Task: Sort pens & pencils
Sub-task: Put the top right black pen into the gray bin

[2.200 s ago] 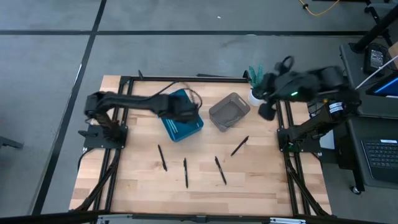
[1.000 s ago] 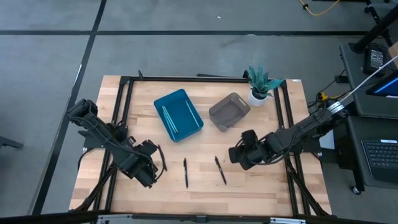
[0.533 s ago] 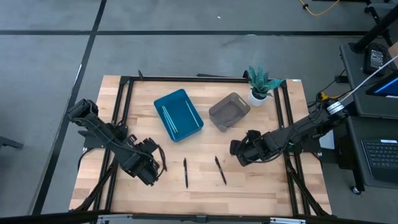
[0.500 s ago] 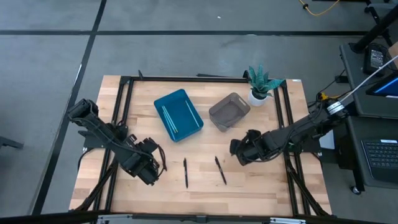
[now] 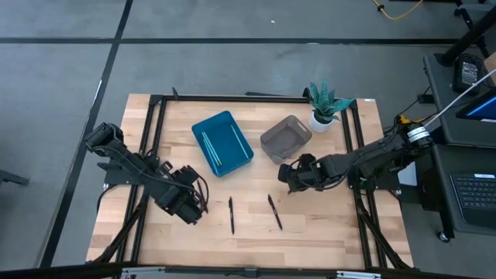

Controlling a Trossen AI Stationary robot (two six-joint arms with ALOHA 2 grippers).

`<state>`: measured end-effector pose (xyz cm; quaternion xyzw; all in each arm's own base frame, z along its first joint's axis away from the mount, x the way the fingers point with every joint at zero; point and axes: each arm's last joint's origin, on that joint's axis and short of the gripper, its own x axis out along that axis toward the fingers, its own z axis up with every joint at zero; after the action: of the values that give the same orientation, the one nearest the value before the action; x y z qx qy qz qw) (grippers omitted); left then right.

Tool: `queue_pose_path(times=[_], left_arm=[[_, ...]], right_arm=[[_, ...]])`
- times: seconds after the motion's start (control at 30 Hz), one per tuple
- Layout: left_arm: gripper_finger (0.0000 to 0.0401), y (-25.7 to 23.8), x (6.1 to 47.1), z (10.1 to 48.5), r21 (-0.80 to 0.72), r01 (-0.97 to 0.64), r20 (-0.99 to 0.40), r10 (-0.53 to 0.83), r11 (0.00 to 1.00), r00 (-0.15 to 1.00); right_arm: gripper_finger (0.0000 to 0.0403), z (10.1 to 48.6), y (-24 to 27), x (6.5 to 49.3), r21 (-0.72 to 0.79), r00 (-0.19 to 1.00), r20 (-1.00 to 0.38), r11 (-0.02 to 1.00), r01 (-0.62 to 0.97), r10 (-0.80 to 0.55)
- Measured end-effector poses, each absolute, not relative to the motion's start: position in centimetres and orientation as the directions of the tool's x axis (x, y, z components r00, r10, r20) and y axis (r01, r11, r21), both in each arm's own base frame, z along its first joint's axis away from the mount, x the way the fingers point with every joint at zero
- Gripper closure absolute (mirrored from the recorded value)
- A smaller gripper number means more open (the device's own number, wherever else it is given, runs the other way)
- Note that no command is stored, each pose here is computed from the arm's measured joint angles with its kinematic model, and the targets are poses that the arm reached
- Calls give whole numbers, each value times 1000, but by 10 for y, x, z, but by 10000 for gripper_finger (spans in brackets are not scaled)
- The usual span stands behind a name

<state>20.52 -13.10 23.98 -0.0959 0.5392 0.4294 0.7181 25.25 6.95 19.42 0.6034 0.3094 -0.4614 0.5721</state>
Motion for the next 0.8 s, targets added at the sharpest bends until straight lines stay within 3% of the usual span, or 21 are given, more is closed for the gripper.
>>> queue_pose_path(times=[0.3, 0.47, 0.67, 0.8], left_arm=[[319, -116, 205, 244, 420, -716, -803, 595, 557, -9], [319, -111, 207, 244, 458, -669, -786, 618, 585, 2], [319, -105, 211, 245, 514, -601, -753, 658, 612, 27], [319, -101, 213, 246, 553, -551, -729, 683, 625, 43]], right_arm=[[355, 193, 69, 252, 397, 379, -912, -108, 911, -155], [355, 192, 67, 249, 377, 343, -924, -263, 888, -166], [355, 187, 59, 255, 374, 331, -927, -362, 854, -177], [355, 176, 55, 260, 288, 278, -957, -411, 865, -86]])
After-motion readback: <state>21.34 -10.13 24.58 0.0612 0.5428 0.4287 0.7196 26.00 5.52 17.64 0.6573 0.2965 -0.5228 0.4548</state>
